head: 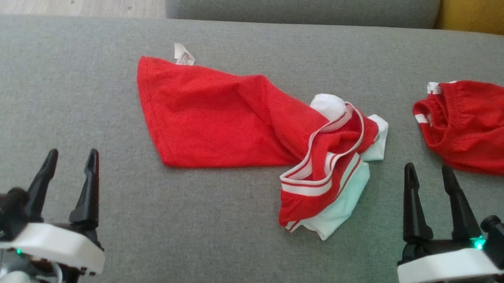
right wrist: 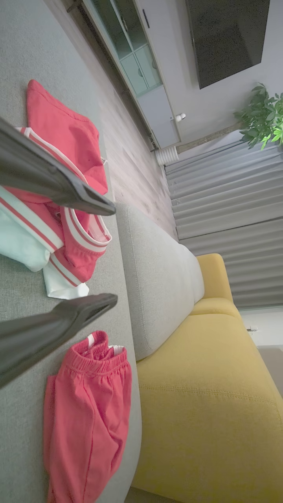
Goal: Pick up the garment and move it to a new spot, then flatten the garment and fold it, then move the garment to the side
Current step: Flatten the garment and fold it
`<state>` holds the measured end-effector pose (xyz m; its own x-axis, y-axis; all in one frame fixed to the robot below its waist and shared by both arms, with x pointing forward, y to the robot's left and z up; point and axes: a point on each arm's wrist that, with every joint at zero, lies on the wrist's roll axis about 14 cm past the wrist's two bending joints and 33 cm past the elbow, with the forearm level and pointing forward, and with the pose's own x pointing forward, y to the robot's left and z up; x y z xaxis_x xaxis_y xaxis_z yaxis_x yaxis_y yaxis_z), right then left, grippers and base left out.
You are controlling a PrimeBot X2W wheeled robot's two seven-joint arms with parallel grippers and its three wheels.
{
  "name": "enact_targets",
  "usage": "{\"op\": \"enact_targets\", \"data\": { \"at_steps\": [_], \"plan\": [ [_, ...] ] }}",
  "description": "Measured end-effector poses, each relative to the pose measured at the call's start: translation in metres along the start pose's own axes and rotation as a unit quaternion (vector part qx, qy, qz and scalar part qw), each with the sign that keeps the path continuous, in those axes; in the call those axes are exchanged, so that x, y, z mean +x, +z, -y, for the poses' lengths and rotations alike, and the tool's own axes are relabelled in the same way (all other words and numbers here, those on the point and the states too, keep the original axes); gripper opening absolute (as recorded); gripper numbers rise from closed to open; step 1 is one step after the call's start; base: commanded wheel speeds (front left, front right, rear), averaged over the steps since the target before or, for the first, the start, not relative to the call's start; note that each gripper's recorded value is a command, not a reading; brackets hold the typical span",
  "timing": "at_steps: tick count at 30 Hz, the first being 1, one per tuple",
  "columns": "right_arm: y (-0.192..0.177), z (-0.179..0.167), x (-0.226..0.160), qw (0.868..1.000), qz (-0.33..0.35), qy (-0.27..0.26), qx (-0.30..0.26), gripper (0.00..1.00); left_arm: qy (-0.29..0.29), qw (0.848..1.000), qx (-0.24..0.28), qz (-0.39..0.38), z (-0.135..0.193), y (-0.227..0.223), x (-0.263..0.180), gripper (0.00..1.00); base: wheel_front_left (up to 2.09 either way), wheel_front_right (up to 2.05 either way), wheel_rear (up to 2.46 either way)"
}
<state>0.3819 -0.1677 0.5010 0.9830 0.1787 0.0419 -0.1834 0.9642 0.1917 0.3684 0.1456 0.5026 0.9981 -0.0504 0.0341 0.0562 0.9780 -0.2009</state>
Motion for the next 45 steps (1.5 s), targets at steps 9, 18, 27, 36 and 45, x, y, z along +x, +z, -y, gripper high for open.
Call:
{"op": "enact_targets", "data": {
  "at_steps": [9, 18, 27, 36, 45],
  "plan": [
    [-0.011, -0.008, 0.001, 1.000, -0.020, 0.018, -0.007, 1.00, 0.008, 1.000, -0.003, -0.003, -0.005, -0.003, -0.003, 1.00, 0.00, 0.00, 0.00],
    [-0.048, -0.069, 0.013, 0.987, -0.120, 0.107, 0.019, 1.00, 0.015, 1.000, -0.007, -0.007, -0.009, -0.008, -0.008, 1.00, 0.00, 0.00, 0.00],
    [-0.087, -0.087, 0.015, 0.964, -0.226, 0.140, 0.000, 1.00, 0.033, 0.999, -0.004, -0.007, -0.020, -0.008, -0.009, 1.00, 0.00, 0.00, 0.00],
    [-0.085, -0.078, 0.042, 0.966, -0.223, 0.132, -0.023, 0.00, 0.058, 0.998, -0.006, -0.014, -0.034, -0.014, -0.009, 1.00, 0.00, 0.00, 0.00],
    [-0.036, -0.007, 0.114, 0.978, -0.190, 0.069, -0.045, 0.00, 0.045, 0.999, -0.001, -0.024, -0.029, -0.023, 0.017, 1.00, 0.00, 0.00, 0.00]
  ]
}}
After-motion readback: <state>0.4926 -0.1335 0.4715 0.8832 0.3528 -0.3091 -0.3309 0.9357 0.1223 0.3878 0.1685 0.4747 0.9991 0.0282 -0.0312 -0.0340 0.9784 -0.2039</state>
